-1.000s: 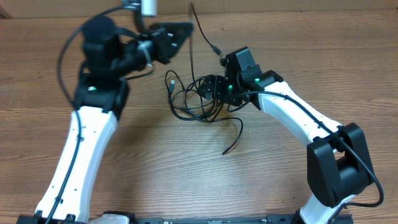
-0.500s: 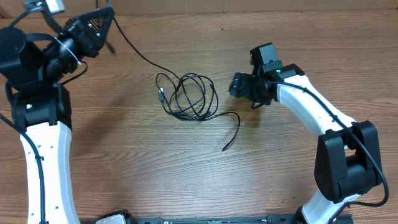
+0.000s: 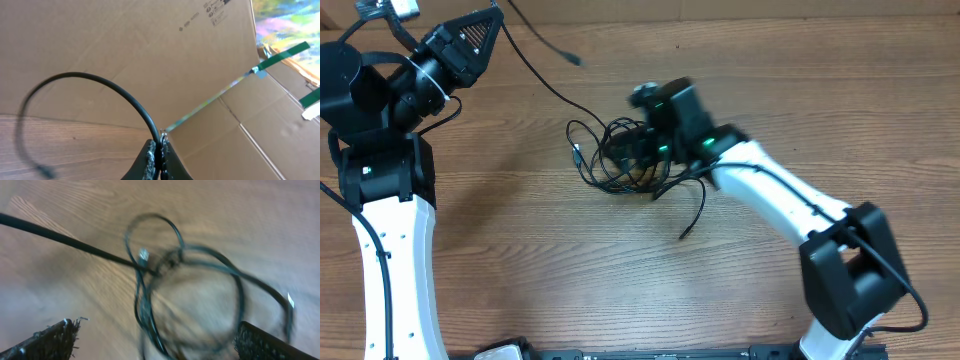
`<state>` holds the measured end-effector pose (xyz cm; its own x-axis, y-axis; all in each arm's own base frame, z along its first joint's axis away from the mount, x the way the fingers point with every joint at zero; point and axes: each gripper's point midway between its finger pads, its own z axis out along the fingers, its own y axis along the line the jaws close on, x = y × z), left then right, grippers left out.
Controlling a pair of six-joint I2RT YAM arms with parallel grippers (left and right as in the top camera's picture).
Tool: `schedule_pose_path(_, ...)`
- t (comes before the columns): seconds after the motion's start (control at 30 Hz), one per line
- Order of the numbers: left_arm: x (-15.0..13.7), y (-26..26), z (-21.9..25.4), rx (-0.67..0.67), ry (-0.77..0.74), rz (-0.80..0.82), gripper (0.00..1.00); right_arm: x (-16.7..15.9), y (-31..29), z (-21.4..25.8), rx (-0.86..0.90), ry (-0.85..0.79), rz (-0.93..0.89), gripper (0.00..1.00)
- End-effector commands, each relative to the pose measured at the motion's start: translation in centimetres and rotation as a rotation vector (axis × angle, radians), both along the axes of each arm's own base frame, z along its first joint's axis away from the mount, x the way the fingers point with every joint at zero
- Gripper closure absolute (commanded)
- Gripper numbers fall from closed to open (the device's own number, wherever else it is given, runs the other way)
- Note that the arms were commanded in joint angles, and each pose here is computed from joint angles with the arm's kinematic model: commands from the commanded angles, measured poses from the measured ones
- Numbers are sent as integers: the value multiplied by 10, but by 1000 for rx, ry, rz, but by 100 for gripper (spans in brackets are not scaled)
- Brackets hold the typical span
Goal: Untangle cables
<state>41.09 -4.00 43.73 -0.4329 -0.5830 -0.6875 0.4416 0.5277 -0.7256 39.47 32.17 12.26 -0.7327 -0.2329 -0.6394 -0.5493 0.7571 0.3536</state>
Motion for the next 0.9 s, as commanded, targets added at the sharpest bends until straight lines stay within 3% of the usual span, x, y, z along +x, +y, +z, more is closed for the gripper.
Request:
schedule_pose_path(0.0,-8,-1,22,-53,-7,9,96,25,-5,-38,-189,-120,-109,6)
schedule_pose_path(0.07,-8,0,22,-73,9,8,96,21,1,-65,-220,-92,-93,25)
schedule_pose_path(0.13,-8,2,23,-82,13,13,96,18,-4,-86,-266,-60,-100,56)
schedule_pose_path(0.2,-8,7,27,-78,3,26,96,23,-27,-95,-337,-42,-220,85)
schedule_pose_path(0.23,-8,12,30,-75,-6,38,96,27,-41,-97,-367,-35,-287,92)
schedule_pose_path(0.3,-10,24,40,-52,-42,70,96,32,-66,-98,-416,-18,-359,96)
schedule_pose_path(0.5,-25,69,81,50,-182,189,96,36,-157,-115,-529,147,-507,96)
schedule_pose_path(0.63,-42,109,115,108,-262,316,96,42,-241,-121,-536,273,-698,96)
schedule_pose_path(0.87,-45,169,96,174,-199,487,96,31,-308,-126,-425,453,-820,96)
